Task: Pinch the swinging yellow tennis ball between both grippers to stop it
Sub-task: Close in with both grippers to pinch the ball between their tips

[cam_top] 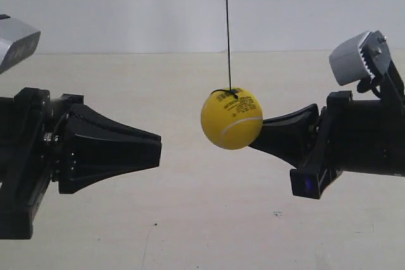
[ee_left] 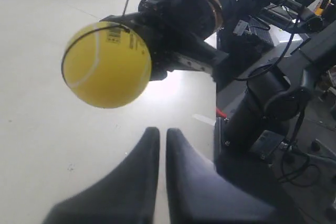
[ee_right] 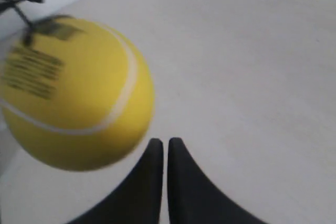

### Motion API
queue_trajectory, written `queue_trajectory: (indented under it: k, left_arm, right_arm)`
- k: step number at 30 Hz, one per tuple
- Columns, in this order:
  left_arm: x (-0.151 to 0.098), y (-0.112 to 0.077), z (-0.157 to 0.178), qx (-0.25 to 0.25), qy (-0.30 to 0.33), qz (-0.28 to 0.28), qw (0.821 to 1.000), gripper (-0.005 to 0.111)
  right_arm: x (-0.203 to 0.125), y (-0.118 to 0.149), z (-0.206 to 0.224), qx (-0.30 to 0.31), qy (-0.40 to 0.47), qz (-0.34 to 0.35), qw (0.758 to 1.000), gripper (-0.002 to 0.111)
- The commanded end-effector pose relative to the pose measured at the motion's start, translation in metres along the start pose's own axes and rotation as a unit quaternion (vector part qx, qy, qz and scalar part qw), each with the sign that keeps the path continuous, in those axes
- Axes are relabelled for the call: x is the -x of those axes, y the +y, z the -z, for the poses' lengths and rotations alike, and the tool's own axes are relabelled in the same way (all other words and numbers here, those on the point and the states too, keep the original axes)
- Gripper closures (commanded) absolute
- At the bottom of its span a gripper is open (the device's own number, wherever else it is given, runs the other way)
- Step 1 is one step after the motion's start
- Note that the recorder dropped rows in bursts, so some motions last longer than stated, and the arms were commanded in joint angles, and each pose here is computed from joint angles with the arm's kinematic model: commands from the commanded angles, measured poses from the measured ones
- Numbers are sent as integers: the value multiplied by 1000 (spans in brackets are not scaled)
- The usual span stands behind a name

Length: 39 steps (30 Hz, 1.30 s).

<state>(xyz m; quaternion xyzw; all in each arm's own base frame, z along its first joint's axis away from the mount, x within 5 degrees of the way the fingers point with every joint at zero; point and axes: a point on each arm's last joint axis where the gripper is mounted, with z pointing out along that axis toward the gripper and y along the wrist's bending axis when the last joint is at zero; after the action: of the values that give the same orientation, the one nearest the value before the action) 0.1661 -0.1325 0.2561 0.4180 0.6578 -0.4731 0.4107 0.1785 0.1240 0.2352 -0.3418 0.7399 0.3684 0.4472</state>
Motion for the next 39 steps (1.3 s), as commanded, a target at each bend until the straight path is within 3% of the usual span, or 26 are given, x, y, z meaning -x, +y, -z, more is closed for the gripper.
queue_trajectory:
  k: [1,9,18,23,27,31,39]
  left_arm:
    - [1,6,-1,35,1,-7,999,102]
    - [3,10,-1,56,-11,-21,998,102]
    - [3,8,-1,49,-13,-21,998,102]
    - [3,8,-1,49,-13,-21,998,102]
    - [3,8,-1,48,-11,-22,999,102]
    - [3,8,-1,48,-11,-22,999,102]
    - [2,7,-1,41,-7,-26,999,102]
  right_arm:
    - [8,15,1,82,-41,27,995,108]
    - [11,16,2,83,-57,33,994,108]
    - [13,19,3,103,-62,3,993,108]
    - [14,22,4,112,-70,25,991,108]
    - [27,24,18,53,-88,62,993,108]
    - [25,39,32,66,-56,66,994,108]
    - [22,42,32,74,-45,60,994,108]
